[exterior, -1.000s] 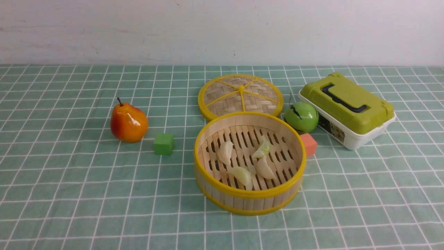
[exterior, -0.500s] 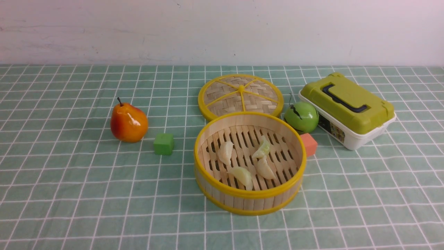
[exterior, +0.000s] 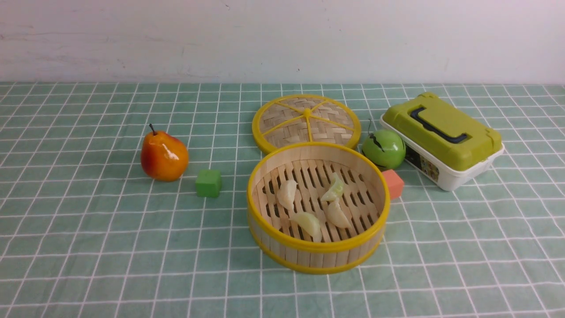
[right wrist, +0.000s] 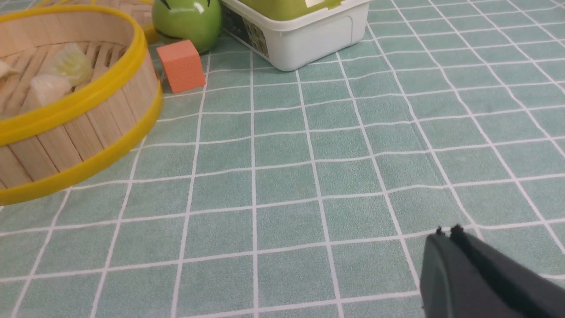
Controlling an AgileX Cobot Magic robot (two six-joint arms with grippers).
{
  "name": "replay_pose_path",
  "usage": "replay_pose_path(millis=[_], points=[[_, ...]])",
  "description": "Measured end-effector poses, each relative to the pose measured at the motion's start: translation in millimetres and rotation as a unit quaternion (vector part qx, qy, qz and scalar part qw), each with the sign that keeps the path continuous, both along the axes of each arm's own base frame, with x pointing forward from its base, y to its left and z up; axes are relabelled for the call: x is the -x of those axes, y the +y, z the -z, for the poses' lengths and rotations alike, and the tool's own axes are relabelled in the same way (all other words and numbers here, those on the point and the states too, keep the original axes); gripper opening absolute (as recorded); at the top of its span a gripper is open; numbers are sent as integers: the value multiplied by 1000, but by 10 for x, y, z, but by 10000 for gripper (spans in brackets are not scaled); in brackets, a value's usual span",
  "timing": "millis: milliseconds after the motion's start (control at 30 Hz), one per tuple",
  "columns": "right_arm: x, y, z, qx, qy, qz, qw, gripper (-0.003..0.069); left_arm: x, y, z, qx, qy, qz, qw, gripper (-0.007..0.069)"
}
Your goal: Put the dumplings into the steamer on the table with the blue tablecloth.
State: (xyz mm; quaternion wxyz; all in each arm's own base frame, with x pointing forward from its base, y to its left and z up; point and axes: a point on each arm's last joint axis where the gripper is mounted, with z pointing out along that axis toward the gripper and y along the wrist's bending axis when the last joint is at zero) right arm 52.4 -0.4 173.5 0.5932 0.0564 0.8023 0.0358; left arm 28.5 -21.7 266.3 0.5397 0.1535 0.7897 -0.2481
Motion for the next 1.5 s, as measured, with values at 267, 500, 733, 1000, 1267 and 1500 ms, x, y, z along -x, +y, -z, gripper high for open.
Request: replay_pose_path(millis=[267,500,733,1000,1267,1500], points=[[0,1,0,-1,0,0,1000,-17,0,0,0,0,0,0,1000,124],[0,1,0,-1,0,0,1000,-11,0,0,0,0,0,0,1000,131],[0,1,0,-1,0,0,1000,-8,0,0,0,0,0,0,1000,133],[0,1,0,-1,0,0,1000,-5,0,0,0,0,0,0,1000,144],[0,1,0,-1,0,0,1000,-4,0,0,0,0,0,0,1000,153],[0,1,0,-1,0,0,1000,1,0,0,0,0,0,0,1000,162]])
